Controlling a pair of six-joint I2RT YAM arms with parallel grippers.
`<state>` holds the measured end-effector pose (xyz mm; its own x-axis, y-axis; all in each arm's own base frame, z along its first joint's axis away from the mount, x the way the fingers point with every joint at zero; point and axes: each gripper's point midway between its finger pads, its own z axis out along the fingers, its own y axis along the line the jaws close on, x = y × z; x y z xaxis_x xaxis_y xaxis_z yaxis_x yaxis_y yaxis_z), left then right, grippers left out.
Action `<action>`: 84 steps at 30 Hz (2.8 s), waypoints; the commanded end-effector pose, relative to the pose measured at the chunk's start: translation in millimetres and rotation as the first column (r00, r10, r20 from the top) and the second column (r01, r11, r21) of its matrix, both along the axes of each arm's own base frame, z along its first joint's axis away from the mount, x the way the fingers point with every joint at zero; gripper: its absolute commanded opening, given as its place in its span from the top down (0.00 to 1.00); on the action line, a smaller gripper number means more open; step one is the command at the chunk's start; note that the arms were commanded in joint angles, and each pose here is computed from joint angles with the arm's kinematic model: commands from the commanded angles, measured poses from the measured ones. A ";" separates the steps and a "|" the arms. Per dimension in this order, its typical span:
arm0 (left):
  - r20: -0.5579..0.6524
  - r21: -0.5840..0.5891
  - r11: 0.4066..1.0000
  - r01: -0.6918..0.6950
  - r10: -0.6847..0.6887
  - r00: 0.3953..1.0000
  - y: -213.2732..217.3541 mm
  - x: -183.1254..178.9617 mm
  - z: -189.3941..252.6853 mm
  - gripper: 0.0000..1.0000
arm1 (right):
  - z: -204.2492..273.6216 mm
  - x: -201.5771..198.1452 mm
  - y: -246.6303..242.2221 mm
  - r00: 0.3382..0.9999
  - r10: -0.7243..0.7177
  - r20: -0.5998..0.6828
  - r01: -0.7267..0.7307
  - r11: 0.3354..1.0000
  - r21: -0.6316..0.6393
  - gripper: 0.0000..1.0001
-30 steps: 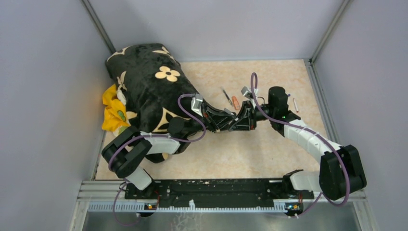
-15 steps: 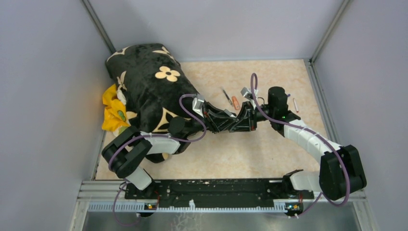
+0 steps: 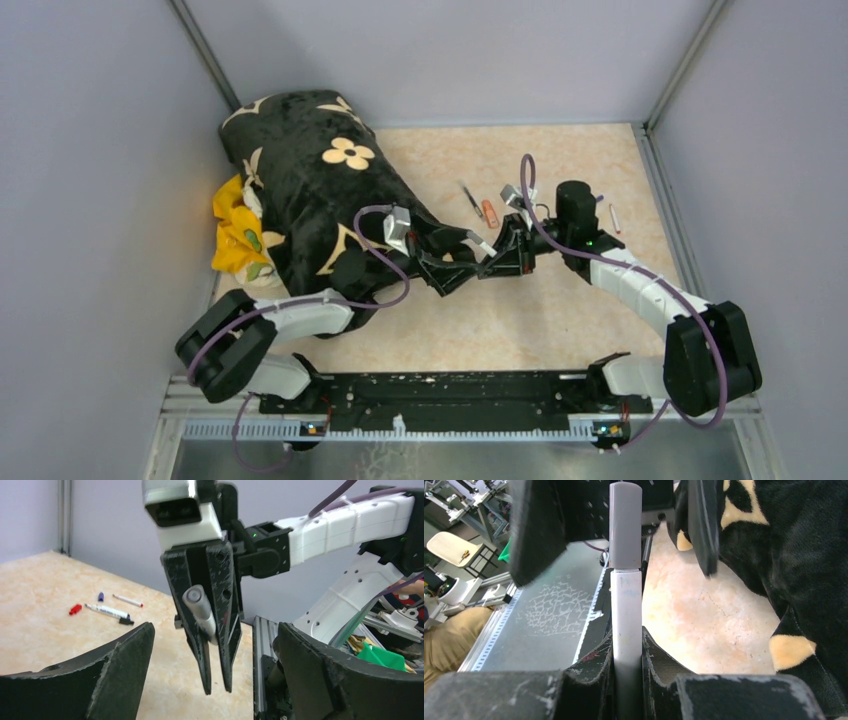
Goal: Insert the pens into the pen caps
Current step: Press the pen cap onto the pen.
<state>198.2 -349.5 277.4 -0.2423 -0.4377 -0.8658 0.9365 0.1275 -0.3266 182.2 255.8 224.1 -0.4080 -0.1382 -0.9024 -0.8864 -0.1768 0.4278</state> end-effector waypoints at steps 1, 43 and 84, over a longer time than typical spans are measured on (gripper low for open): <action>0.097 0.014 0.997 -0.072 0.071 0.993 12.0 -0.1 13.9 0.01 | 18.9 -2.5 -0.9 0.995 0.032 0.094 -0.035 0.999 0.034 1.00; -0.210 0.109 0.992 0.055 -0.032 0.977 -22.6 15.2 23.4 1.00 | 20.0 1.3 -0.1 0.996 0.015 0.089 -0.017 1.000 0.025 1.00; -0.606 0.287 0.887 0.361 -0.124 0.786 -81.9 -59.7 -84.8 1.00 | 48.9 77.7 -10.5 0.899 -0.358 0.253 0.372 0.928 -0.008 1.00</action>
